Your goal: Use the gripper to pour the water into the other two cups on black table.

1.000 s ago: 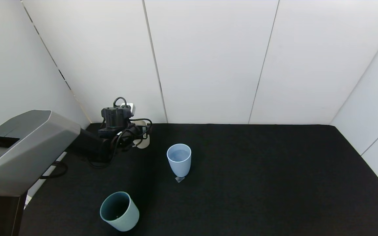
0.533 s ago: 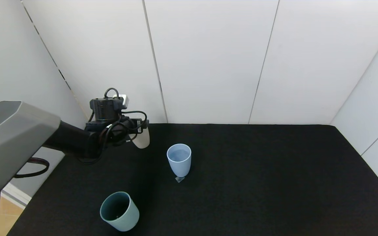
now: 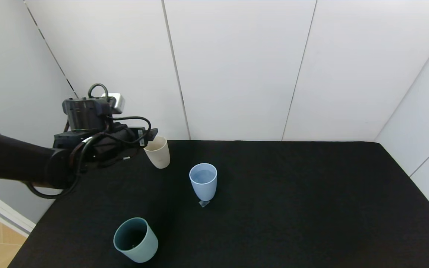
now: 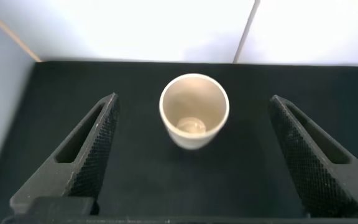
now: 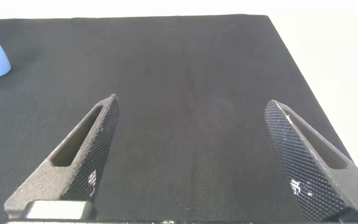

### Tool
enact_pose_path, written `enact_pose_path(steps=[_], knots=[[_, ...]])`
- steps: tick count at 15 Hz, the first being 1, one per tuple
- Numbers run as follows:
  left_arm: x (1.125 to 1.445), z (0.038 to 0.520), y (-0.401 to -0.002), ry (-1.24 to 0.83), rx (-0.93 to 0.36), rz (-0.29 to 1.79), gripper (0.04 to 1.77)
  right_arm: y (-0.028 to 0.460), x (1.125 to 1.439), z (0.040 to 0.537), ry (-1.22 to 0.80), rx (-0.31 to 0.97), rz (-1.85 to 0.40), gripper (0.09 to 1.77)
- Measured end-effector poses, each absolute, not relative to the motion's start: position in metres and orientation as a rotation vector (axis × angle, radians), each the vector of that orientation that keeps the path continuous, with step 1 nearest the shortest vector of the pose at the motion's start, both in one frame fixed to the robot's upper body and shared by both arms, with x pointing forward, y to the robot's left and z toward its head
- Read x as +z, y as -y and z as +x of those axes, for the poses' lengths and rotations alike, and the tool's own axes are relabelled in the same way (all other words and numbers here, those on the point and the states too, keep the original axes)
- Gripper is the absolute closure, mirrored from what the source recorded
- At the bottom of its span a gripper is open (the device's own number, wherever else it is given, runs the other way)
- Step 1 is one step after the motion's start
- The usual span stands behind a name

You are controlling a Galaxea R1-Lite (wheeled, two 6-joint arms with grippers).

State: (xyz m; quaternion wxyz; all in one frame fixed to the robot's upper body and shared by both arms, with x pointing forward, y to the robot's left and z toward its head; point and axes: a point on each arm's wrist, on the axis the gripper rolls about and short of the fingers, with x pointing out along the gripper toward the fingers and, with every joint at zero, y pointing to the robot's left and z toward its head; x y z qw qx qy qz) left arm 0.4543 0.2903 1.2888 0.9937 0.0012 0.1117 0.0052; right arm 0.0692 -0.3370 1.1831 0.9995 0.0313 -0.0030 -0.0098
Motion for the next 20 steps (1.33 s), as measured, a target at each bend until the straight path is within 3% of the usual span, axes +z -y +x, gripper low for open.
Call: enact_pose_path(steps=[9, 20], knots=[[1.319, 0.312, -0.310, -0.157, 0.028, -0.007, 0.10, 0.337, 1.183, 0.069, 0.006, -0.020, 0.063, 0.15], [1.318, 0.146, -0.336, -0.141, 0.051, -0.025, 0.10, 0.337, 1.183, 0.069, 0.006, -0.020, 0.063, 0.15]])
